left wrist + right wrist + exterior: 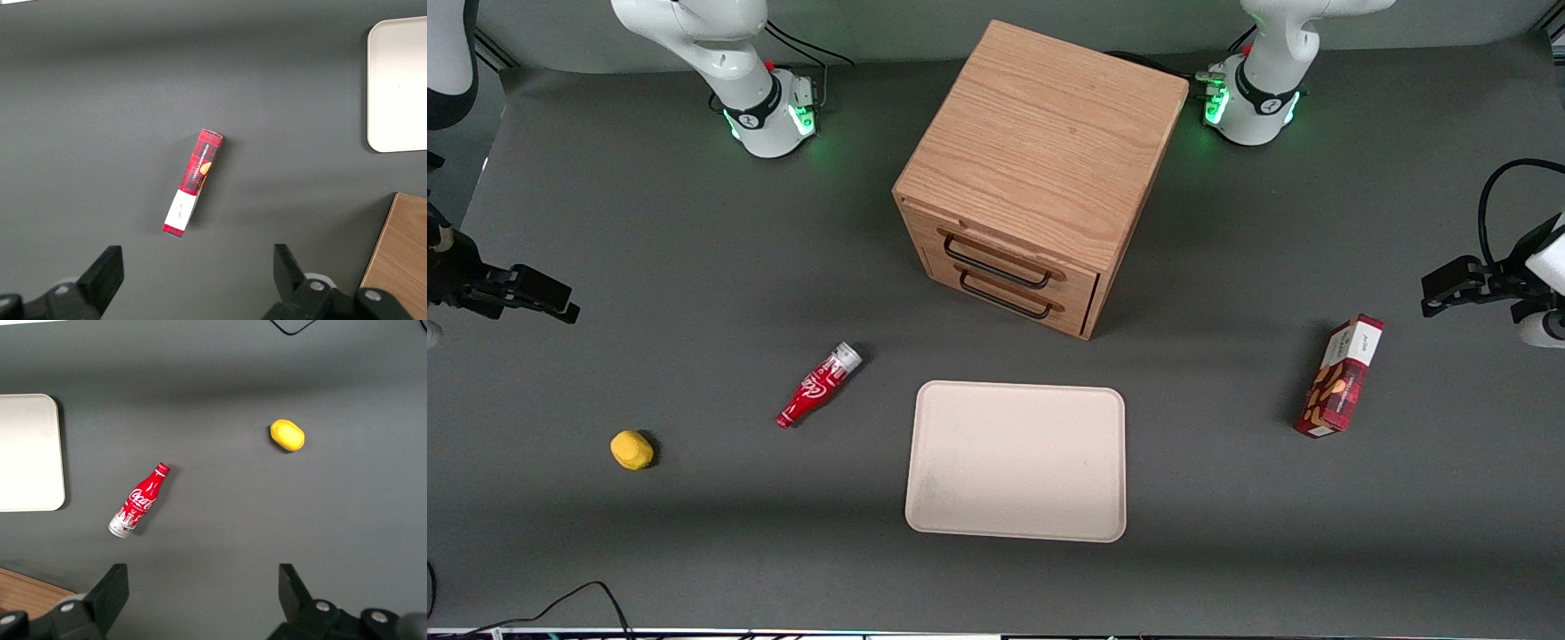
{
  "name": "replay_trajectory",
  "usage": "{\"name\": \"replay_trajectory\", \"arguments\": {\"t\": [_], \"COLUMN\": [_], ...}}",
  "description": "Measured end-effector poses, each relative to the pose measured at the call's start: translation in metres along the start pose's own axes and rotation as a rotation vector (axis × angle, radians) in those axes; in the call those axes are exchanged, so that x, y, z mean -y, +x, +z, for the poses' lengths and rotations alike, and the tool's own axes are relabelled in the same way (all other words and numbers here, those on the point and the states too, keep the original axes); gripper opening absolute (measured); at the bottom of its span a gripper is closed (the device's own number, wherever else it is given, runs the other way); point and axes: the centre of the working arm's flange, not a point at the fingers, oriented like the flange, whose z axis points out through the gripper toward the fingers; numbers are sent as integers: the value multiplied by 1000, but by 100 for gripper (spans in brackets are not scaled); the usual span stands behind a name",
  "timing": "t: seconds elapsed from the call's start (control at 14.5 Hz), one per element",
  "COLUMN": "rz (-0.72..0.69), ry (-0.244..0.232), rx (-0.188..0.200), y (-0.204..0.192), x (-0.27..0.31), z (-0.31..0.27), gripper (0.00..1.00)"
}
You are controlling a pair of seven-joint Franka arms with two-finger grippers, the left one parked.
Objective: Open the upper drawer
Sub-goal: 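Move the right gripper toward the upper drawer's black handle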
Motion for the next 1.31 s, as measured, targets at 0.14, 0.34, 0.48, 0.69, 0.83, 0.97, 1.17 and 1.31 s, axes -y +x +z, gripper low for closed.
{"name": "replay_trajectory", "arguments": {"t": [0.14,0.34,0.48,0.69,0.83,0.97,1.17,1.31], "rz": [1,-36,-151,-382,-527,-640,-795,-881], "ry": [-1,-3,1,15,27,41,73,102], "rx": [7,31,47,52,53,58,82,119], "y": [-1,-4,-7,-14,-22,-34,-61,-80], "x": [-1,0,12,49,82,124,203,250], "z": [-2,-1,-1,-4,-5,-4,4,21], "gripper": [100,100,100,100,100,100,100,100]}}
